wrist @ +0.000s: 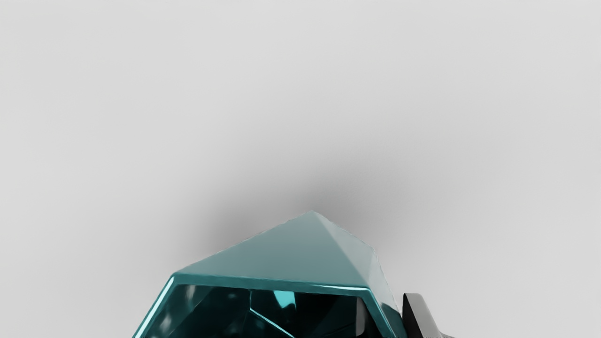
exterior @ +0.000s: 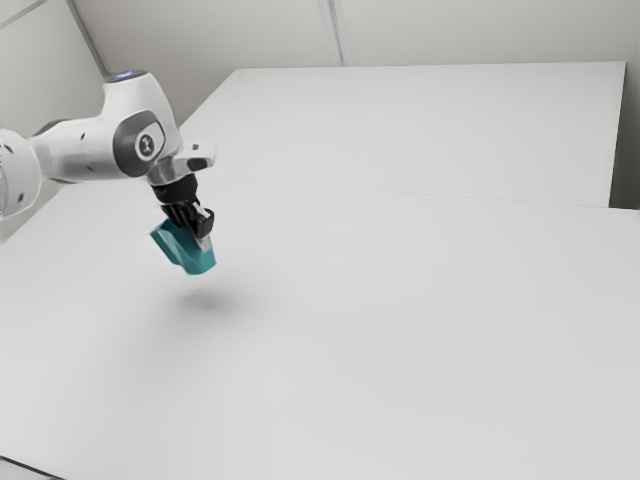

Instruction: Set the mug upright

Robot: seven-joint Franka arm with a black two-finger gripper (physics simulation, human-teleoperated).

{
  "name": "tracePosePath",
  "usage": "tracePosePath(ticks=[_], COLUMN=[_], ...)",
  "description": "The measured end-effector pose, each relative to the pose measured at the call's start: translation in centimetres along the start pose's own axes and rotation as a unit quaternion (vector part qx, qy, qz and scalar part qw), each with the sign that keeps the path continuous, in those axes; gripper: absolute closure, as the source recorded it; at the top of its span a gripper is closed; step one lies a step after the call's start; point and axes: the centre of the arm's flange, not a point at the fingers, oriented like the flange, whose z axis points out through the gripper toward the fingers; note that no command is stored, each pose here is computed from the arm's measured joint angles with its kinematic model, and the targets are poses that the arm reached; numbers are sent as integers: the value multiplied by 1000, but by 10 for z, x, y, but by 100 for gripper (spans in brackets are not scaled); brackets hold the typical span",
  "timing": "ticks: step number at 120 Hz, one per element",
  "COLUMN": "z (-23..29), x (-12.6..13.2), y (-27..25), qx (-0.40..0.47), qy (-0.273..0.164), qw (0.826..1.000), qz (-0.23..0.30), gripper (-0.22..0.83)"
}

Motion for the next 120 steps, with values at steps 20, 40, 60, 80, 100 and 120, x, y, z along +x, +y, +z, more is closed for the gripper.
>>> tracePosePath(ticks=[20, 40, 60, 80, 100, 120], z=[3, 1, 7, 16, 30, 44], x=[9, 14, 8, -6, -13, -13], y=[16, 31, 43, 47, 55, 69], qx=[17, 34, 49, 56, 72, 80], qy=[-1, 0, -3, -3, -7, -8], qw=[1000, 998, 996, 993, 990, 988], qz=[-24, -50, -70, -102, -121, -136], gripper=[77, 77, 77, 77, 77, 77])
